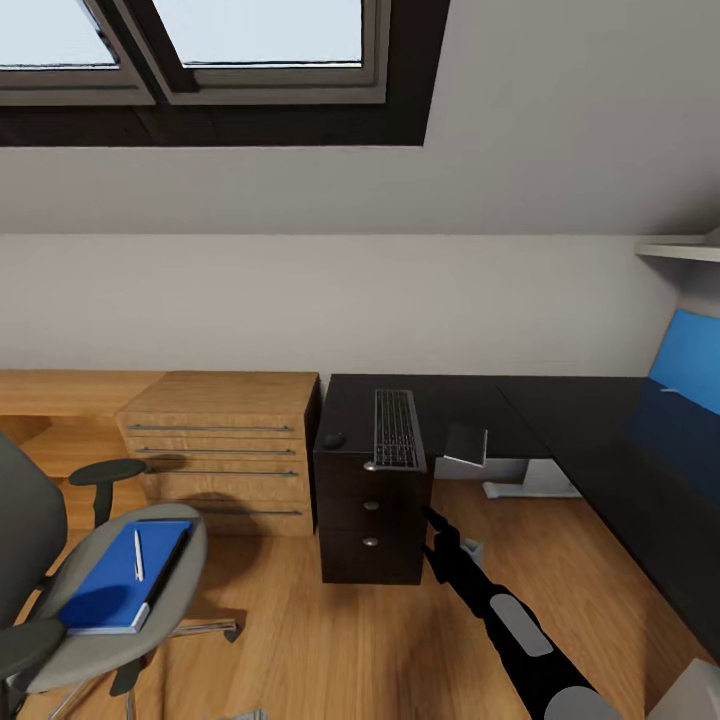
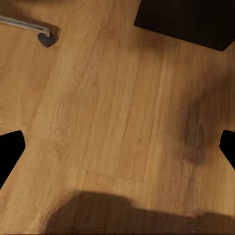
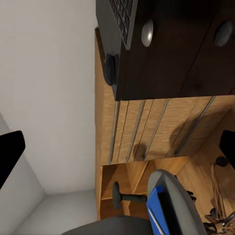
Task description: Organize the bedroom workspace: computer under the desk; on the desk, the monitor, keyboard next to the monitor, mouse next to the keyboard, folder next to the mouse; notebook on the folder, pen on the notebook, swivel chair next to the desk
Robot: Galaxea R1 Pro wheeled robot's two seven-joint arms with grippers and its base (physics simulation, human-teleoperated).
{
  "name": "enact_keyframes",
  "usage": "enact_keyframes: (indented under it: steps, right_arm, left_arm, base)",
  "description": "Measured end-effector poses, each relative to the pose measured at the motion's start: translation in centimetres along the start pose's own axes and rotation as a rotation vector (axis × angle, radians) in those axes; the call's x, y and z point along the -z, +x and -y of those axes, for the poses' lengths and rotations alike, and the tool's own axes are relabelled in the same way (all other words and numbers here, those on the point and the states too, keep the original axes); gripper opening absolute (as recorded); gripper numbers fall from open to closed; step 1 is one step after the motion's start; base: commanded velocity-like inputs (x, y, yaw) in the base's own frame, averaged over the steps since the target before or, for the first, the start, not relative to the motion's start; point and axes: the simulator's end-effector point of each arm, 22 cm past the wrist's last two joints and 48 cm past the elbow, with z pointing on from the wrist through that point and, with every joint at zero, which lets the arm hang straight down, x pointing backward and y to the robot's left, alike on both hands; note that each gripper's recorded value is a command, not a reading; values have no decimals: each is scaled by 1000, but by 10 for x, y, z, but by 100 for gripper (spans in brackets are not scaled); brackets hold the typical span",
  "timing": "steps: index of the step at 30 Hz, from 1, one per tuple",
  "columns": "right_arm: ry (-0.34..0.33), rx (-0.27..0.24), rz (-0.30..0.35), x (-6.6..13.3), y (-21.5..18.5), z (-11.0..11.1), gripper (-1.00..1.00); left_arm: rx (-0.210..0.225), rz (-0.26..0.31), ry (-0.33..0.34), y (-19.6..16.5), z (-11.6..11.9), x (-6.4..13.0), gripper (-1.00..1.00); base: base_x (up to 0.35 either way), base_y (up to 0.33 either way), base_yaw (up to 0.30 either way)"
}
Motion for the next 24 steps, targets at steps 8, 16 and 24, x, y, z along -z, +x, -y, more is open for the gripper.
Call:
enact_keyframes:
  steps: [8, 16, 24]
  right_arm:
    - [2, 0, 0, 0, 0, 0, 100]
    - [4, -1, -1, 0, 1, 1, 100]
    - [9, -3, -2, 1, 2, 3, 100]
  left_arm:
    - [-7, -11, -8, 6, -4, 0, 100]
    - [-7, -12, -8, 6, -4, 0, 100]
    - [-6, -12, -7, 6, -3, 0, 100]
  base:
    - [264, 0, 0]
    - [283, 0, 0]
    - [266, 0, 0]
